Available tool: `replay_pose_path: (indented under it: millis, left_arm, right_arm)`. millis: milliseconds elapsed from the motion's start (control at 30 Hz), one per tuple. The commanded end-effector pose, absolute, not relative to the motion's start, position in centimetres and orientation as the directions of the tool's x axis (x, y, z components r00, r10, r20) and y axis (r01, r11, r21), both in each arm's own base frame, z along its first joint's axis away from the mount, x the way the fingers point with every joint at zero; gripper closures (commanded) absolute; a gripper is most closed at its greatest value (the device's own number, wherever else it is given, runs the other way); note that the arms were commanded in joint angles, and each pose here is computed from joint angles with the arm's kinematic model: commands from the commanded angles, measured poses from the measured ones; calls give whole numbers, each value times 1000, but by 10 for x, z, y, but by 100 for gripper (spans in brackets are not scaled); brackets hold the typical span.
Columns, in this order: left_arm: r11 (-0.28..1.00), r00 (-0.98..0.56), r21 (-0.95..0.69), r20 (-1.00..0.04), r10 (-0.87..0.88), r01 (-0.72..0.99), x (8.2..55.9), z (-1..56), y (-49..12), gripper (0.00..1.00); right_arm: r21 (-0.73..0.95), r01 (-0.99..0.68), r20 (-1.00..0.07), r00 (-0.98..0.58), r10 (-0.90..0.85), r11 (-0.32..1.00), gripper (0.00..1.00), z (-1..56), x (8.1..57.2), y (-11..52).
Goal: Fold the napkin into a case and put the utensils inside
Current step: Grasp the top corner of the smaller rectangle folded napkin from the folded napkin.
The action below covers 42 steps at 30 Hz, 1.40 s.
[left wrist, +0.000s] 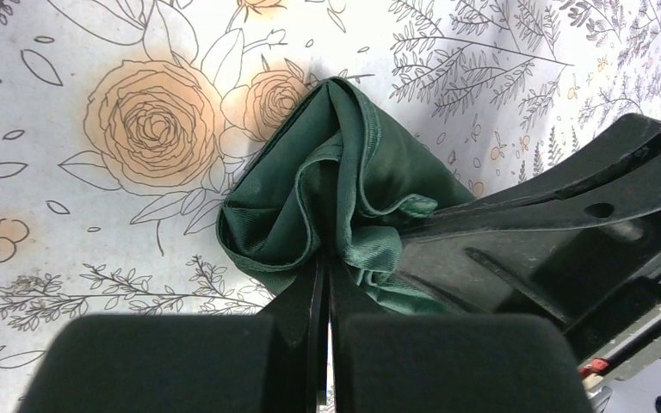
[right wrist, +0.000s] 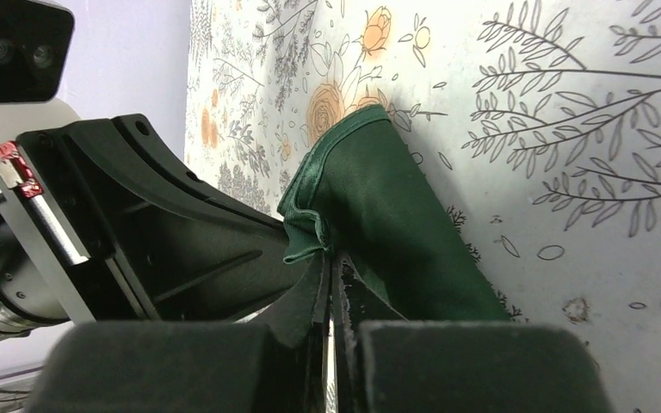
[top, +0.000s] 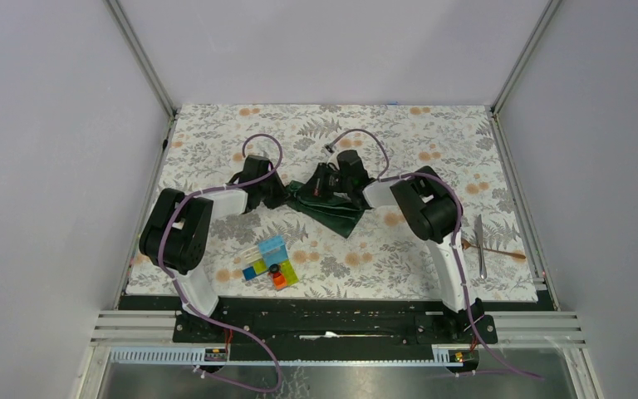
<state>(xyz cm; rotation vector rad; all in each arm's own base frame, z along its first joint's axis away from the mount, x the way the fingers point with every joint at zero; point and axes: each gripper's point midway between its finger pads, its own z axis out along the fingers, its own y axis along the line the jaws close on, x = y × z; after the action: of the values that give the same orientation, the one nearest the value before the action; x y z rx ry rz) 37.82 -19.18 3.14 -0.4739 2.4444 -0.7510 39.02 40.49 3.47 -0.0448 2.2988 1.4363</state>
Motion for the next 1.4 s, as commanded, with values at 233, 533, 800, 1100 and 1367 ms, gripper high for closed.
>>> replay_pose_path:
  millis: [233,533,800,1100,1367]
  left_arm:
    - [742,-762,-662,-427,-487,-103,400,83,-203,100]
    - [770,-759,-617,-421,-498,-163,385,63,-184,100]
    - [776,-770,-608,-412,-488,-166,377,54,-182,100]
    - [772,-771,-616,-413,-485,-156,376,56,-183,100]
    - [771,-766,-620,-423,-484,-145,381,63,-185,100]
  right_arm:
    - [701,-399,-504,-863,15,591,100,1,366,426]
    - [791,-393,-467,-883,47,469,71,54,368,417]
    - [802,-394,-476,-875,83,448,59,75,385,410]
    - [811,-393,-469,-879,82,432,63,73,396,420]
    - [844,-361,-420,-905,70,398,78,61,386,428]
